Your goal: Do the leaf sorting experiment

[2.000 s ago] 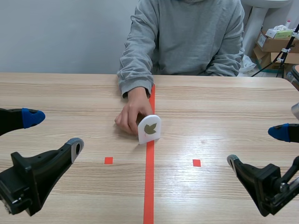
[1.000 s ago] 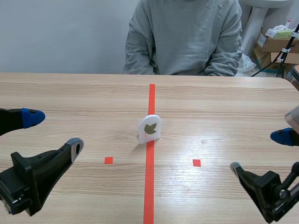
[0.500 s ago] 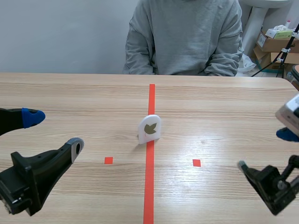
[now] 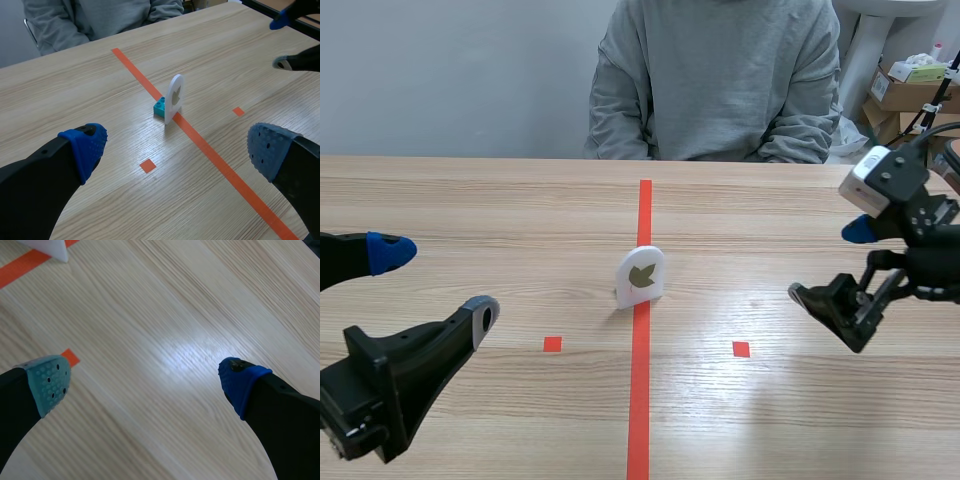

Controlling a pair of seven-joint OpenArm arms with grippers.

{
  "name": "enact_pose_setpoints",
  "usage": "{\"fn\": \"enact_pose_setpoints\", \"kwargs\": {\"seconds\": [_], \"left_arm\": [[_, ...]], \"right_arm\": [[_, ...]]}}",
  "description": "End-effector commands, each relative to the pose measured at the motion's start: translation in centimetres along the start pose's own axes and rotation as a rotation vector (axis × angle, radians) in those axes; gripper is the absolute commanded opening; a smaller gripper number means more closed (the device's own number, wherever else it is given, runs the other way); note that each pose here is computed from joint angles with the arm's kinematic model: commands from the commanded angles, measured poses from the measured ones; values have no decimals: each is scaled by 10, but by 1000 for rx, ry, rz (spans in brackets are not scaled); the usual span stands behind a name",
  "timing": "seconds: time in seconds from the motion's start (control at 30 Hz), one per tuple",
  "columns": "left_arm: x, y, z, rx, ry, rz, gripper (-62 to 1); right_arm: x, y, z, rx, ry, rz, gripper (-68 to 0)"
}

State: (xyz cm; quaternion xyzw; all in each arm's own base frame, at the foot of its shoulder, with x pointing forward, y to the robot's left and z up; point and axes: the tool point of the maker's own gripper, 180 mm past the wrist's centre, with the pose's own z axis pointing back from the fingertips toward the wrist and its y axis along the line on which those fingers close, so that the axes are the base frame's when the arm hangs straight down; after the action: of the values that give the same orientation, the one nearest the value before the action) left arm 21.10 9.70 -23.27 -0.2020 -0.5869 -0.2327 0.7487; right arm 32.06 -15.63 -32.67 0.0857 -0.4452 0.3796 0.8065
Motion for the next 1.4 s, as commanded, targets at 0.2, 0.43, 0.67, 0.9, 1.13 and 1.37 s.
{"fn": "enact_pose_setpoints", "kwargs": {"seconds": [0.2, 0.43, 0.67, 0.9, 1.13, 1.37], "left_arm": [[0, -1, 0, 35, -21, 55, -9], [-3, -1, -1, 56, -14, 85, -9], [-4, -1, -1, 56, -10, 85, -9], [-3, -1, -1, 57, -14, 83, -9], [-3, -1, -1, 56, -12, 83, -9], [-3, -1, -1, 56, -12, 83, -9]], "right_arm": [[46, -6, -54, 81, -70, 59, -67], [72, 35, -102, 209, -68, 144, -67], [69, 84, -135, 318, -19, 230, -67], [74, 123, -149, 396, -20, 312, -67], [76, 130, -149, 408, -36, 339, -141], [74, 128, -149, 406, -31, 340, -256]]}}
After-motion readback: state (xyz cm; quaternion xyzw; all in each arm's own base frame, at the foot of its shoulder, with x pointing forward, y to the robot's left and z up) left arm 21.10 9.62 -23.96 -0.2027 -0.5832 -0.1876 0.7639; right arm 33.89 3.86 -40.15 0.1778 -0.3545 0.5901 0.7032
